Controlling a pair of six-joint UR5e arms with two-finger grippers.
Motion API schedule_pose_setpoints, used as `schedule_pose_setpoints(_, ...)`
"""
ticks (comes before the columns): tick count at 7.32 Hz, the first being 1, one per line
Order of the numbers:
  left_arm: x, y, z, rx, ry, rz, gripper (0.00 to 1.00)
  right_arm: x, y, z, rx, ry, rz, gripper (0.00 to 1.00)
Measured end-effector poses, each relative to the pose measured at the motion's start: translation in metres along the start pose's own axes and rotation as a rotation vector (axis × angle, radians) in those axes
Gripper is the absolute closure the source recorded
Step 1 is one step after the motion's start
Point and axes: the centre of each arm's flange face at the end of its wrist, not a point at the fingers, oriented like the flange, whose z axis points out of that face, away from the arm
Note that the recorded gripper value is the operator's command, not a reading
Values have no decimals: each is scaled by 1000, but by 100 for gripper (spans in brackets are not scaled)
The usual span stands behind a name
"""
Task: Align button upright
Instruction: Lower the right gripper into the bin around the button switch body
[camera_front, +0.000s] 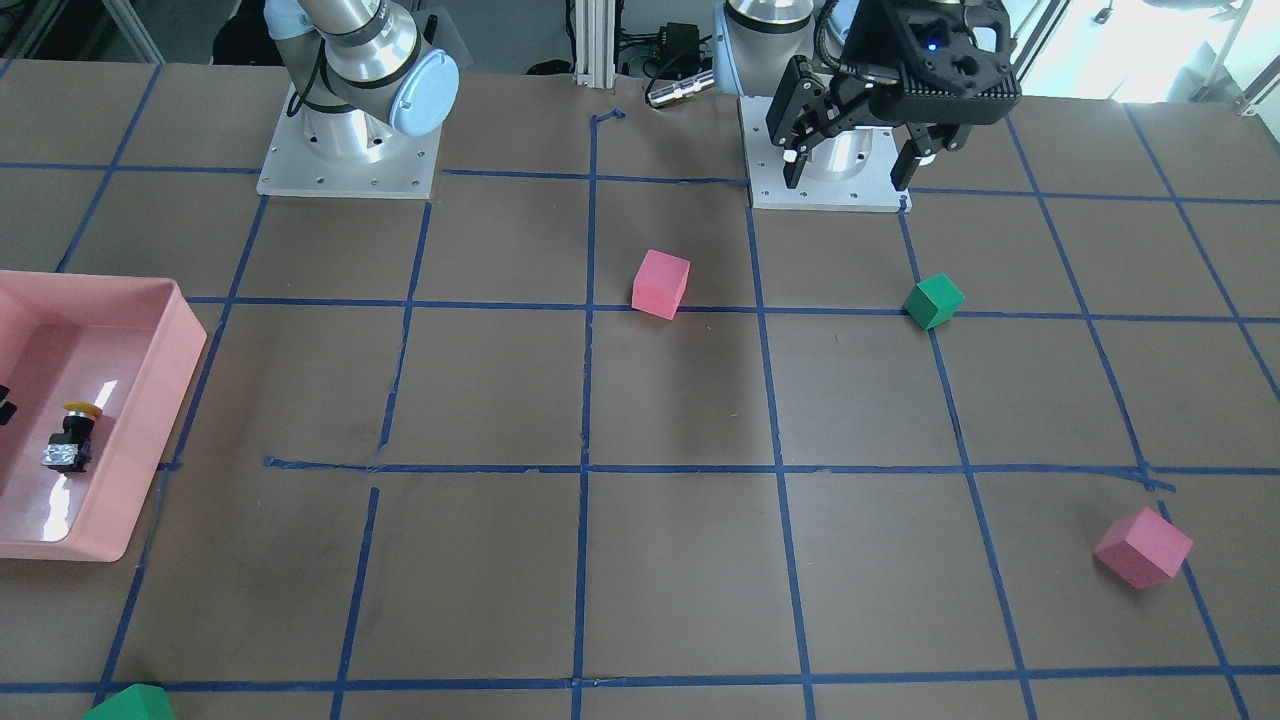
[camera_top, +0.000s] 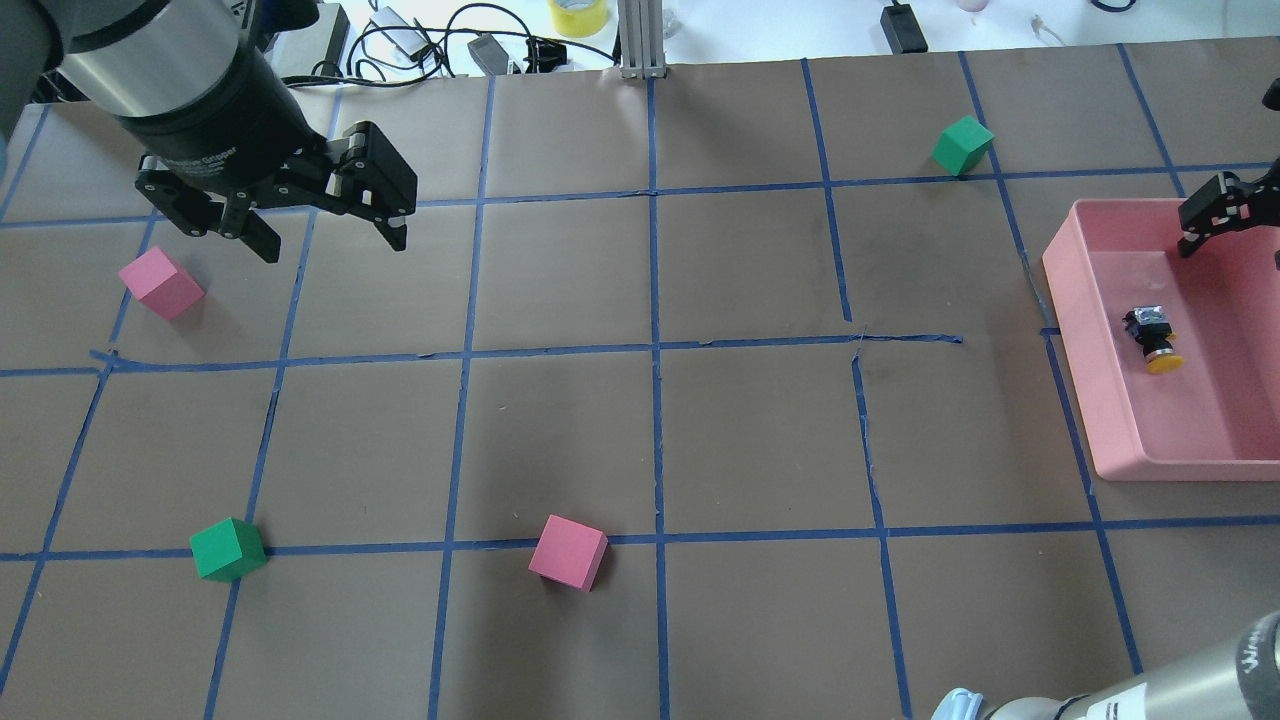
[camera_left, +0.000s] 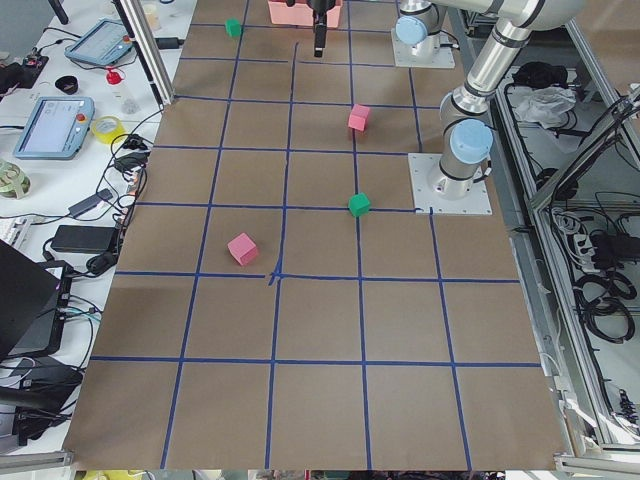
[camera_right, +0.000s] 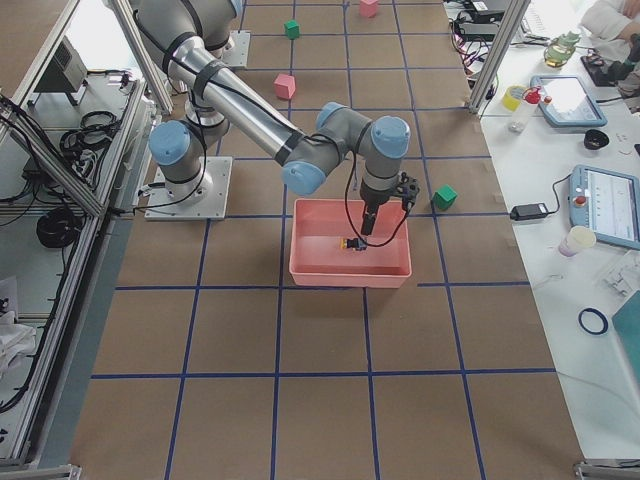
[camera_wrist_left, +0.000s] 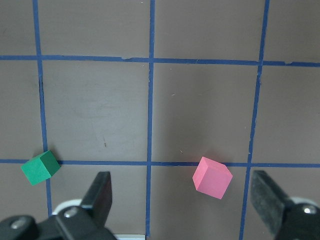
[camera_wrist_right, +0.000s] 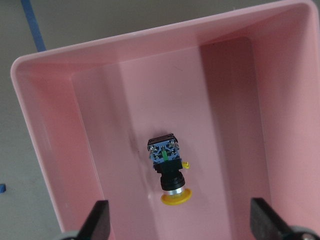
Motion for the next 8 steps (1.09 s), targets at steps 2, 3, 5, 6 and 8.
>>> schedule_pose_setpoints(2,0,0,1,-2,0,0,0,0,1,11,-11,-11,-9,0)
schedule_pose_setpoints(3,0,0,1,-3,0,0,0,-1,0,18,-15,-13,-12,0)
schedule_pose_setpoints(5,0,0,2,-3,0,0,0,0,-2,27,-17,-15,-16,0)
schedule_pose_setpoints(6,0,-1,2,-4,1,-1,0,1,-4,30,-10,-13,-17,0)
schedule_pose_setpoints(8,0,-2,2,-2,2,-1,0,3,-12,44,1,-9,-26,0)
